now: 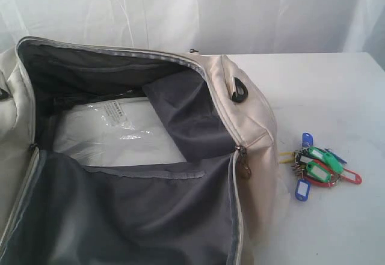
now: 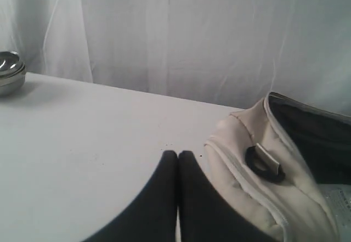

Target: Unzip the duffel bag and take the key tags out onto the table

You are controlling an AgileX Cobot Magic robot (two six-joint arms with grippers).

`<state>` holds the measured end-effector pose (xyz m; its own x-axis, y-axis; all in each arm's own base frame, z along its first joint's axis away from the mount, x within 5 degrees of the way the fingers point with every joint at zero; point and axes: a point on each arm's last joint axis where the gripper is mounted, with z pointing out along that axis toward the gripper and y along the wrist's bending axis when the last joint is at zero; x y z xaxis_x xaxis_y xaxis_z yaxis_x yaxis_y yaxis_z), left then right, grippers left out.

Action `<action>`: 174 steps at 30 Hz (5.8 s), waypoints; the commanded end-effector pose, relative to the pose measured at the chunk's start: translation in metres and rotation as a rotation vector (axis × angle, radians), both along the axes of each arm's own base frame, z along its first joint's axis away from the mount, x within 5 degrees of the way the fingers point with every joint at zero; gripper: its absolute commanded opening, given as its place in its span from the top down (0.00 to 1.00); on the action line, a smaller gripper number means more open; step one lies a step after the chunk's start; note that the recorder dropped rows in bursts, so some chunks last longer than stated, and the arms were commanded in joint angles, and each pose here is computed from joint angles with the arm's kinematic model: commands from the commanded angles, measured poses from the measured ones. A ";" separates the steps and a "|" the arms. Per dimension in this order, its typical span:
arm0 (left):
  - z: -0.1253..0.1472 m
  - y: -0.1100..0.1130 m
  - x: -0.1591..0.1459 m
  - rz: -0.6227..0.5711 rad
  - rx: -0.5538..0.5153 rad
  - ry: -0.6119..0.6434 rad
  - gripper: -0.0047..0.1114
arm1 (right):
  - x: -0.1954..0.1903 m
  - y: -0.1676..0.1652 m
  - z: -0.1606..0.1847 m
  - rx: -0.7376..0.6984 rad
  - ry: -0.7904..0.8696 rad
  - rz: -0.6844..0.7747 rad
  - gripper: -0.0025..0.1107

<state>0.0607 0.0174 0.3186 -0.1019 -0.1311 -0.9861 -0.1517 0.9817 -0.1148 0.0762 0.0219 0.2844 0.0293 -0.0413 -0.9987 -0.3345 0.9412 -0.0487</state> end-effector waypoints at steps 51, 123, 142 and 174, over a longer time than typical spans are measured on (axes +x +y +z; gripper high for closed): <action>-0.154 -0.027 0.001 -0.291 0.035 0.325 0.96 | 0.000 -0.001 -0.002 -0.003 0.000 -0.008 0.97; -0.161 -0.014 -0.013 -0.087 0.125 0.366 0.96 | -0.041 -0.020 0.010 0.150 -0.259 -0.002 0.97; -0.161 -0.014 -0.013 -0.087 0.125 0.366 0.96 | -0.027 -0.006 -0.046 0.169 -0.119 -0.110 0.97; -0.161 -0.014 -0.013 -0.087 0.127 0.366 0.96 | -0.021 -0.015 -0.069 0.100 -0.020 -0.234 0.97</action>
